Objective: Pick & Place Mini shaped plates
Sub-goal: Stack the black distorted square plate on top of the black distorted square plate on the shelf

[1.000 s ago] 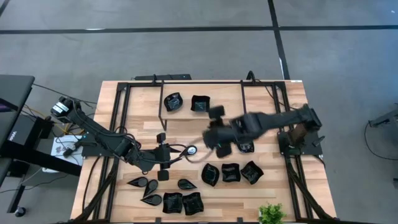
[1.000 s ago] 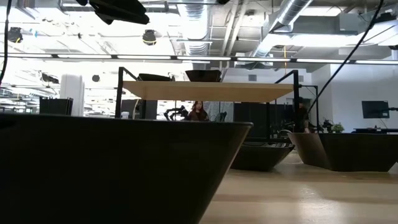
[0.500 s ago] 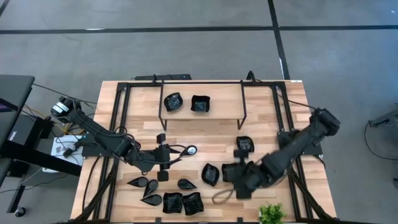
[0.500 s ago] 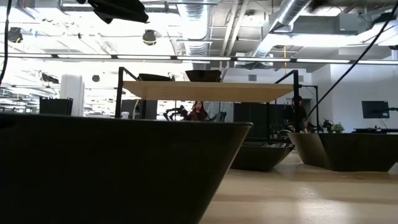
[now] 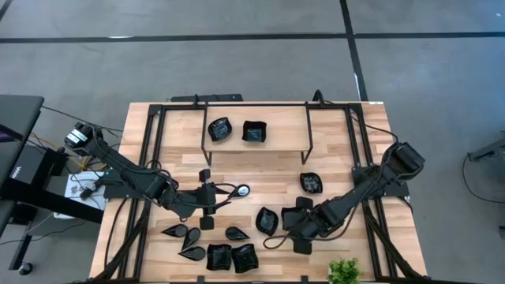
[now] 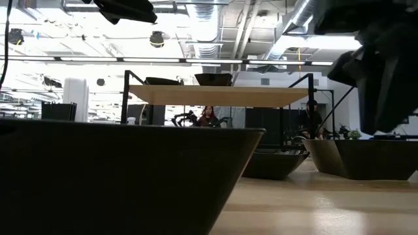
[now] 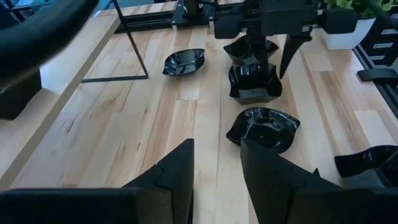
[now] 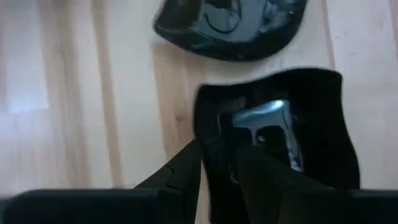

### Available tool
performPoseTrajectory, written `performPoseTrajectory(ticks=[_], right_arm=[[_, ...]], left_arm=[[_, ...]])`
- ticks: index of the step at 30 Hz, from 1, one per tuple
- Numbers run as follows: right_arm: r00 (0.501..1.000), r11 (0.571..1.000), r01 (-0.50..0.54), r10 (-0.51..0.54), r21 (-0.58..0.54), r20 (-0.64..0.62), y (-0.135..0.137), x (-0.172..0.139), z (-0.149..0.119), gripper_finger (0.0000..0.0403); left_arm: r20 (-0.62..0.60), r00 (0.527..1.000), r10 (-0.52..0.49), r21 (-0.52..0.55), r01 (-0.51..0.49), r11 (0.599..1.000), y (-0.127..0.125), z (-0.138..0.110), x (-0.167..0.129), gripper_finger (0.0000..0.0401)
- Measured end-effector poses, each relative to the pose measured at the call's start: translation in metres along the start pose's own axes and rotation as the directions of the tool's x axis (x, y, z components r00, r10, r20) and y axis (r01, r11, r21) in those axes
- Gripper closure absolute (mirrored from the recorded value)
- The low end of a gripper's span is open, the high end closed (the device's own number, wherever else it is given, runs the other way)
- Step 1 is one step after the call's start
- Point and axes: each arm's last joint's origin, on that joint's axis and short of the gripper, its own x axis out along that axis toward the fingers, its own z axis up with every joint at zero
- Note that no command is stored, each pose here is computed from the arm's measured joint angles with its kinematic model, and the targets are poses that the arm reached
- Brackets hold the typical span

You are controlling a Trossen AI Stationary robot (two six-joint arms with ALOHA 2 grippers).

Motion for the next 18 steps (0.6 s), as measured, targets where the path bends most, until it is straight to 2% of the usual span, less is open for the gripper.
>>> performPoseTrajectory(ticks=[5,13,18], right_arm=[[0.998,0.998,-0.059,0.059,-0.004,0.016,0.004,0.001,0.003,0.0308],[1.0,1.0,-0.025,0.025,-0.018,0.014,0.005,0.005,0.001,0.0308],[0.998,1.0,0.003,-0.004,-0.027,-0.056,0.004,0.021,-0.005,0.0308]], left_arm=[[0.0,1.0,0.0,0.019,0.0,1.0,0.0,0.0,0.0,0.0268],[0.0,1.0,0.0,0.019,0.0,1.0,0.0,0.0,0.0,0.0268],[0.0,1.0,0.0,0.019,0.0,1.0,0.0,0.0,0.0,0.0268]])
